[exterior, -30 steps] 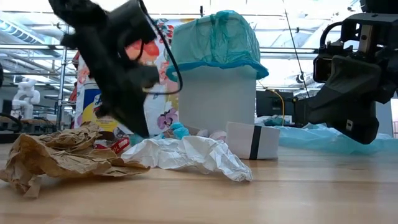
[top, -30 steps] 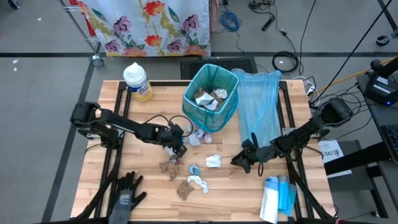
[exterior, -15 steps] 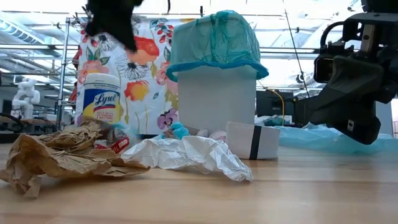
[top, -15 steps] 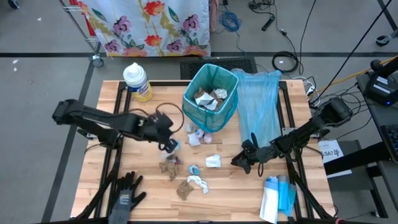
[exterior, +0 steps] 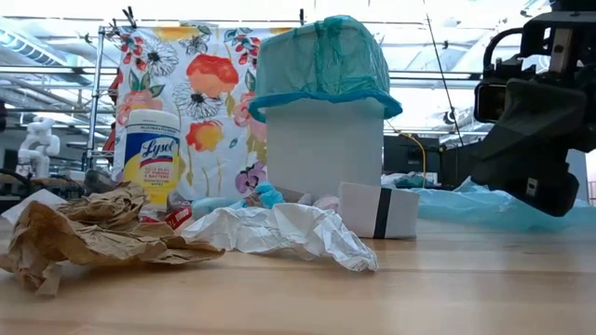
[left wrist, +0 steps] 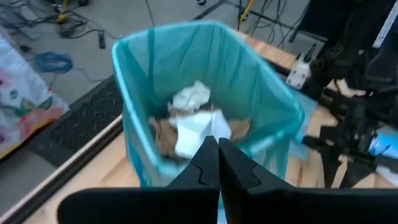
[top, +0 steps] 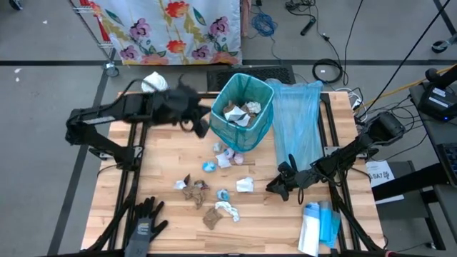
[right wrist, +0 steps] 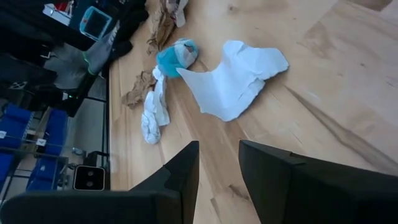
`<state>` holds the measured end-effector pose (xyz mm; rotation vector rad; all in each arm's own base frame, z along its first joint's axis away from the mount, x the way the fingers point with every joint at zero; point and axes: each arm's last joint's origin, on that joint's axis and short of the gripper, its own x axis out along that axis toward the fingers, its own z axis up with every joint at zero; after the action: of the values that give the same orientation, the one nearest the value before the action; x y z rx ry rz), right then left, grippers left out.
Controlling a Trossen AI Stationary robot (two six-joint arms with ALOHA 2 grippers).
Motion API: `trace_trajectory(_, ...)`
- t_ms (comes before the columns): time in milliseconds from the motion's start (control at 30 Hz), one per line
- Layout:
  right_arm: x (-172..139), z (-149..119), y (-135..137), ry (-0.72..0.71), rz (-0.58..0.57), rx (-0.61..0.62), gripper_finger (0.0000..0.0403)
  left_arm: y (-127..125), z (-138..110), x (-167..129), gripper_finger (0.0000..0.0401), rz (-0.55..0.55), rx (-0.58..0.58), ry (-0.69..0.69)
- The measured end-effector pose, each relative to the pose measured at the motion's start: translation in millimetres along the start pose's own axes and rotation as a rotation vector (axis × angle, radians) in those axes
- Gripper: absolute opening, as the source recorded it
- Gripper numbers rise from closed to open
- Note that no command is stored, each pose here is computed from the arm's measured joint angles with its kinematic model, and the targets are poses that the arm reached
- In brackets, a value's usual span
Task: Place trash/remove bag and relplace
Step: Adjust the trash bin
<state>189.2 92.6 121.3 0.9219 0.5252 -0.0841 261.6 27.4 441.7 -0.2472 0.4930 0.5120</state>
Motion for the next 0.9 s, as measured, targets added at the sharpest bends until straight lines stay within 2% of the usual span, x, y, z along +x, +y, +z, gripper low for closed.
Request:
trace_trajectory(100, 0, 0, -1, 0.002, -0.007, -0.002, 0.0105, 5, 10, 4, 0.0000, -0.009, 0.013, -0.007)
trace_trajectory(233, 0, 0, 0, 0.001, -0.005, -0.001, 0.0105, 7, 10, 4, 0.0000, -0.003, 0.024, -0.004)
trace_trajectory(467, 0, 0, 0, 0.000, -0.002, 0.000, 0.0105, -7, -5, -16, 0.0000, 0.026, 0.059, 0.021)
trace_trajectory(667, 0, 0, 0, 0.000, -0.002, 0.000, 0.0105, -20, -46, -29, 0.0000, 0.050, 0.045, 0.079)
trace_trajectory(900, 3, 7, 4, -0.030, 0.009, 0.011, 0.0105, -26, -114, -19, 0.0000, 0.065, -0.066, 0.157)
